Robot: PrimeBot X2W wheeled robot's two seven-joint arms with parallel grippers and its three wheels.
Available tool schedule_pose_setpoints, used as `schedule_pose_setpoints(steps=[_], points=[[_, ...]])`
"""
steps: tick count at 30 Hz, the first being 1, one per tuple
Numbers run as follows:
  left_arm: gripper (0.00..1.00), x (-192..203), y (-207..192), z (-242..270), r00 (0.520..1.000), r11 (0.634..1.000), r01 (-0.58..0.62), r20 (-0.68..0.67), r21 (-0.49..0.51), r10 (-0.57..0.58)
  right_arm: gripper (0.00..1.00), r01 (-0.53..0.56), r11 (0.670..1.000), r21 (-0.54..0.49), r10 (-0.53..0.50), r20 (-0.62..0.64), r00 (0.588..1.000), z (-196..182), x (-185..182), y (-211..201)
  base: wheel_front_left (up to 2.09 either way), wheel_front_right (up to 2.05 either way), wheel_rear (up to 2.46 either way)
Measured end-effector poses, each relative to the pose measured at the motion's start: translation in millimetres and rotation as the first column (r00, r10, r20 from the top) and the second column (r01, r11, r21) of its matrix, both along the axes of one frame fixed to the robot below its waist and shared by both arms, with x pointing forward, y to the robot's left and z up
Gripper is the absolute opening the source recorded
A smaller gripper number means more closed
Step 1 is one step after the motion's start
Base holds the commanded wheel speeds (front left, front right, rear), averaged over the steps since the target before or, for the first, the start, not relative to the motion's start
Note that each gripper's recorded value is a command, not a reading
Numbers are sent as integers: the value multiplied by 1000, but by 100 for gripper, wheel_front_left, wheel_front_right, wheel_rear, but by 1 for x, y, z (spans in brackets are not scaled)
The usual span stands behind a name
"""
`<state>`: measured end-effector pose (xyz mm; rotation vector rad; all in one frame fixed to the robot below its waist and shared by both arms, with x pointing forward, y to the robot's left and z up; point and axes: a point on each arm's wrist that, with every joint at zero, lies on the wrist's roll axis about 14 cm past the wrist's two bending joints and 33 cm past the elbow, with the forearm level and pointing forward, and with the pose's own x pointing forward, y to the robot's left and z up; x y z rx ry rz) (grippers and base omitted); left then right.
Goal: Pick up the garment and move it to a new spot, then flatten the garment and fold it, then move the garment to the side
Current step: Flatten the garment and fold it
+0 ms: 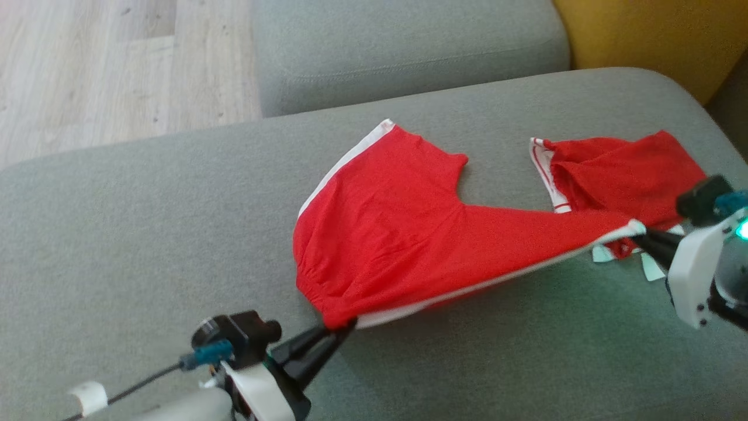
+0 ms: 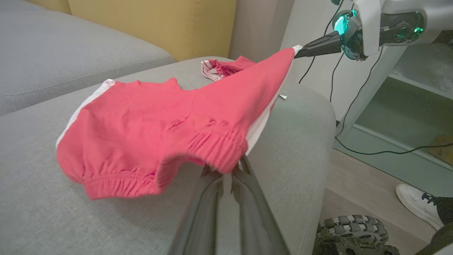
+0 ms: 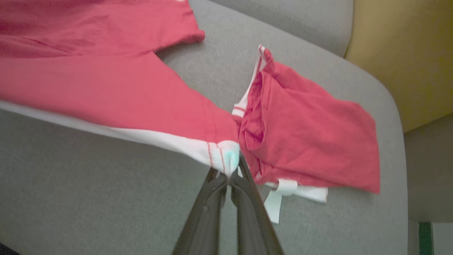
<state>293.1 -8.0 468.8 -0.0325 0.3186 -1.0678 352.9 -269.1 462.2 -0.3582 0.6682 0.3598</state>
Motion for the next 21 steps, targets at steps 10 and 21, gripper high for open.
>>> schedule_pose_setpoints(steps=[10,21], points=[[0,43,20,15,993,993,-111,37,-27,112,0,-67,998,-20,69,157,985,38,67,27,0,0,0],[0,109,61,8,963,964,-265,37,-8,266,0,-169,983,-72,180,189,965,36,161,85,0,0,0]])
